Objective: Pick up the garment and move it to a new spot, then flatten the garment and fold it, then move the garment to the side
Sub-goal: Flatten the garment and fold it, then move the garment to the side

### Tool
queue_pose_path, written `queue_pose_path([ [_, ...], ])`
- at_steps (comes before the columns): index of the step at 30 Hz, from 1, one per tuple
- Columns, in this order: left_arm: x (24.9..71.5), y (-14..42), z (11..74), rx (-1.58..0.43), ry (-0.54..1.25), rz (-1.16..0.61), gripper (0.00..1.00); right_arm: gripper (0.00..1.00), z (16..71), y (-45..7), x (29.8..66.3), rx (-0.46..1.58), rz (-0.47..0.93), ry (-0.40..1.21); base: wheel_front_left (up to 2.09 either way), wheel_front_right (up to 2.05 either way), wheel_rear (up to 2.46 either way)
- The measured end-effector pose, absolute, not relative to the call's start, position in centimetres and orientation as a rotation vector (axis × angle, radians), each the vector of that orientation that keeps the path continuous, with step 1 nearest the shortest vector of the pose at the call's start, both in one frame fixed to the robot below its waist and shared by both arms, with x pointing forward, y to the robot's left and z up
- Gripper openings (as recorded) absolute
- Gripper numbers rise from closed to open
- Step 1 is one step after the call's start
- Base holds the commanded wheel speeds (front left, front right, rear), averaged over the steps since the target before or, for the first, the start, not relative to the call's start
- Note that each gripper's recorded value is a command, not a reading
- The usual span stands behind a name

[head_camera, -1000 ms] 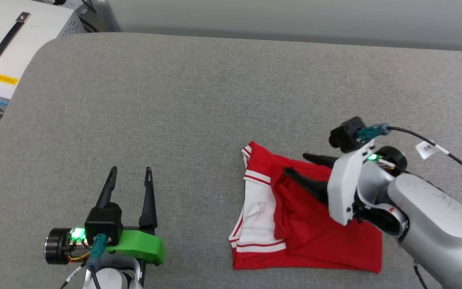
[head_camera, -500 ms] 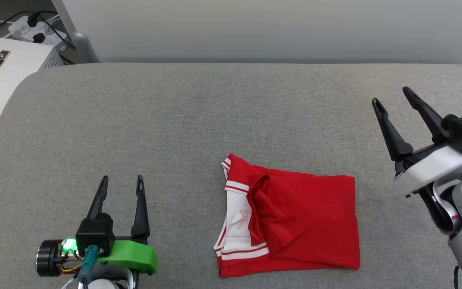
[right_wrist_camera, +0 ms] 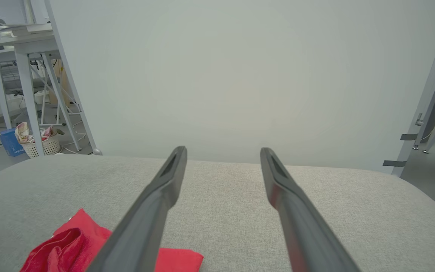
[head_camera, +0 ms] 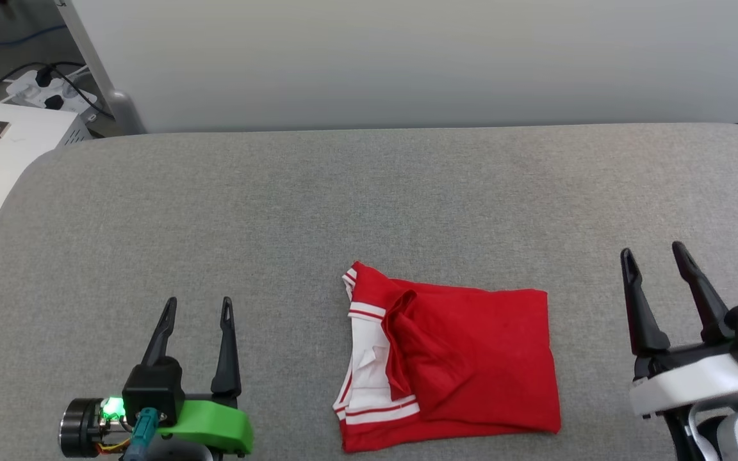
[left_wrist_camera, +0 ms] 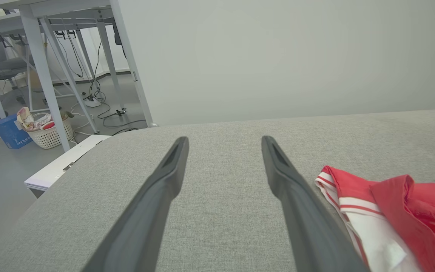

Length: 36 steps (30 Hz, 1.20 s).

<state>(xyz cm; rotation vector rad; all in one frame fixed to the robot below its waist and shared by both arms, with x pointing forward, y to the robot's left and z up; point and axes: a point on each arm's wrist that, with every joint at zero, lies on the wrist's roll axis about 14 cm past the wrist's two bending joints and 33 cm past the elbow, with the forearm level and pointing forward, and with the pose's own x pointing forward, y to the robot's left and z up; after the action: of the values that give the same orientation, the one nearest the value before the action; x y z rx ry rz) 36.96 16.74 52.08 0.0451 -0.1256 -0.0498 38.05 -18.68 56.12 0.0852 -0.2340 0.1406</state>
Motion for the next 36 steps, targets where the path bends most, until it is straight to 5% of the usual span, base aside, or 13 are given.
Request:
queue_pose_path([
  [24,35.3,17.6,51.1,0.042,-0.094,-0.020,1.00,1.00,52.5,-18.0,35.3,0.117,0.116,-0.133,0.00,0.00,0.00],
  [33,35.5,17.9,50.2,0.039,-0.066,-0.009,1.00,1.00,59.1,-19.5,40.3,0.077,0.175,-0.269,0.00,0.00,0.00],
  [36,35.6,18.0,49.9,0.039,-0.055,-0.008,1.00,1.00,59.7,-18.7,42.3,0.069,0.243,-0.170,0.00,0.00,0.00],
])
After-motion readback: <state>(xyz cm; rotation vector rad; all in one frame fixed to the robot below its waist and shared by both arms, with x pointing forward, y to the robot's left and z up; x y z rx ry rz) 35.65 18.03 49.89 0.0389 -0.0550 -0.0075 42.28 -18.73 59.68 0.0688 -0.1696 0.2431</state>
